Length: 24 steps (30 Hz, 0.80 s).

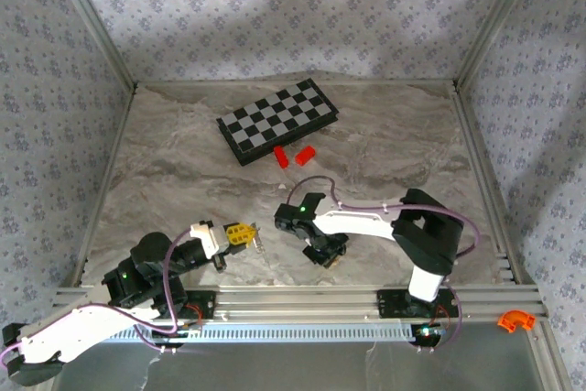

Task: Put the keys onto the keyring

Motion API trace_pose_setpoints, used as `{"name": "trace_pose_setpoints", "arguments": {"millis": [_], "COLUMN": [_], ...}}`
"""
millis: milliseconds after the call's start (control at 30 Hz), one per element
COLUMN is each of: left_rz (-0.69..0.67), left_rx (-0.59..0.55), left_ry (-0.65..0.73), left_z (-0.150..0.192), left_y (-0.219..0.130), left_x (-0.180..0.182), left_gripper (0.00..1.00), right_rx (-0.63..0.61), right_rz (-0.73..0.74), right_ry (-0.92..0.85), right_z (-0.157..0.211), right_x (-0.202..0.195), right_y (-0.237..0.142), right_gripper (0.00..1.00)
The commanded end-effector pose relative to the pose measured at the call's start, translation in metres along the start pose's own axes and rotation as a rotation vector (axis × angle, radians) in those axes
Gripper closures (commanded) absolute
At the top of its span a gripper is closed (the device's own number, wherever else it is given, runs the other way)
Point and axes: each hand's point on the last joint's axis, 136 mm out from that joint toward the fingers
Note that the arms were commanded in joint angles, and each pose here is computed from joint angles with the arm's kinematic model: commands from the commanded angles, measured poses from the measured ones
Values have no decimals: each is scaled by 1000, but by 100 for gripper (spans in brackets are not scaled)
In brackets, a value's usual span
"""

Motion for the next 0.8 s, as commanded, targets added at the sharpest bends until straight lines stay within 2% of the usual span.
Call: {"name": "trace_pose_setpoints", "arguments": {"millis": [0, 300, 567, 767], "left_rz": [-10, -5, -3, -5], "left_rx": [-52, -57, -55, -56], "left_ry": [2, 1, 2, 1], "left_z": [-14, -15, -14, -14], "left_y": [-3, -3, -3, -2], "left_x": [2, 1, 1, 1], "left_gripper": [100, 100, 100, 100], "right_rx": [-31, -215, -290, -283], "right_rz": [-37, -148, -179, -165], "right_ry": [61, 98, 80, 121], "right_z": [6, 6, 9, 13], "right_x": [2, 11, 9, 2], "right_y": [-6, -6, 3, 6], "right_gripper": [74, 58, 57, 59]}}
Point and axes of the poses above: each hand's point on the last joint's axis, 136 mm out from that joint toward the fingers, its own y axis out along the fingers, its own x axis along the line the jaws close on, z = x × y, and after that the axes turned 4 degrees about y, right-handed
